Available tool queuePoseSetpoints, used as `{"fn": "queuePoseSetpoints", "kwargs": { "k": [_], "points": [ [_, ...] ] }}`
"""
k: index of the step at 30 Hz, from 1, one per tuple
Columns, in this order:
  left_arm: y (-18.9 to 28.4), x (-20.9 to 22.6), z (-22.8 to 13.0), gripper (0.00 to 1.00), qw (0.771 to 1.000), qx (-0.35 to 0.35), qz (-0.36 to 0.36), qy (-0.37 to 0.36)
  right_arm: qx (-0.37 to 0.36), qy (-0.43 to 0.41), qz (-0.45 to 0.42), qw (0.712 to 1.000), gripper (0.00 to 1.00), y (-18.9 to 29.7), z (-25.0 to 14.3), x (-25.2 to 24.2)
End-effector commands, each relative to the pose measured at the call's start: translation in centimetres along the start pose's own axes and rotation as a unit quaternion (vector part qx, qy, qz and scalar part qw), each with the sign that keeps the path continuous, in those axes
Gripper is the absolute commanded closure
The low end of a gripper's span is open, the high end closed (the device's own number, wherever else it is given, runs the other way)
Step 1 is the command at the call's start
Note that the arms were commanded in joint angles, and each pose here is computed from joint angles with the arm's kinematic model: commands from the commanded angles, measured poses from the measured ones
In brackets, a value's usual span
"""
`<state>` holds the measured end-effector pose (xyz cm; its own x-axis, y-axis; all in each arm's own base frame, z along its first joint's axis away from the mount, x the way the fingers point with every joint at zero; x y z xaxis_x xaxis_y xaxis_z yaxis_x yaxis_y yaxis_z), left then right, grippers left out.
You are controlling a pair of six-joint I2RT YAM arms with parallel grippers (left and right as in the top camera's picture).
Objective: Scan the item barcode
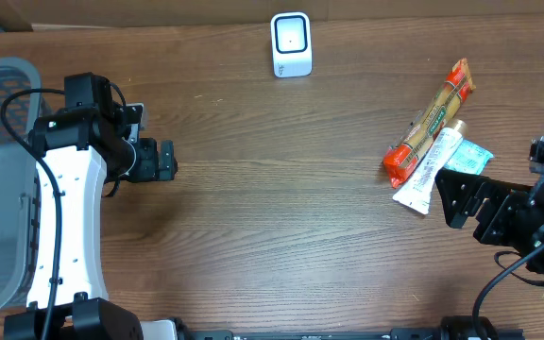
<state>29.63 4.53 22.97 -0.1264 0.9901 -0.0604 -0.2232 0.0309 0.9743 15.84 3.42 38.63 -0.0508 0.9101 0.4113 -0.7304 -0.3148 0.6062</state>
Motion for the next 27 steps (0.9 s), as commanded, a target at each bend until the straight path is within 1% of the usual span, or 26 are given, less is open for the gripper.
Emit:
{"fn": "queuePoseSetpoints", "kwargs": {
  "k": [1,5,6,12,19,27],
  "points": [
    [0.0,-0.1,0.0,0.00,1.000,0.000,0.000,-0.010,-0.009,0.003,0.007,1.000,0.00,0.7,-0.5,0.2],
    [0.0,-0.1,0.0,0.01,1.000,0.000,0.000,-0.010,-0.019,0.008,-0.009,1.000,0.00,1.1,-1.9,-0.5],
    [0.0,-0.1,0.0,0.00,1.000,0.000,0.000,-0.011,-0.031,0.010,-0.016,0.999,0.00,1.2,-2.2,-0.7],
    [0.0,-0.1,0.0,0.01,1.000,0.000,0.000,-0.011,-0.148,0.038,-0.031,0.988,0.00,0.7,-2.3,-2.1],
    [0.0,-0.1,0.0,0.00,1.000,0.000,0.000,-0.010,-0.288,0.064,-0.024,0.955,0.00,-1.2,-2.6,-3.7],
    [0.0,-0.1,0.0,0.01,1.000,0.001,0.000,-0.011,-0.380,0.067,-0.034,0.922,0.00,-4.6,-4.1,-6.2]
  ]
}}
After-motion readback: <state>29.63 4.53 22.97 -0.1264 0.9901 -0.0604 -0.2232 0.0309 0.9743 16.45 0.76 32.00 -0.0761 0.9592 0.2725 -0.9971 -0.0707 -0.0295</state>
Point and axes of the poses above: each gripper's point midway between its finger pads, its own y axis back along the fingers, its own x axis along the line the jaws close on, z = x × y, the point moved 6 cm from there along y, back along the fingers, and after that the axes turned 3 degrees about y, right-handed, at the moved point
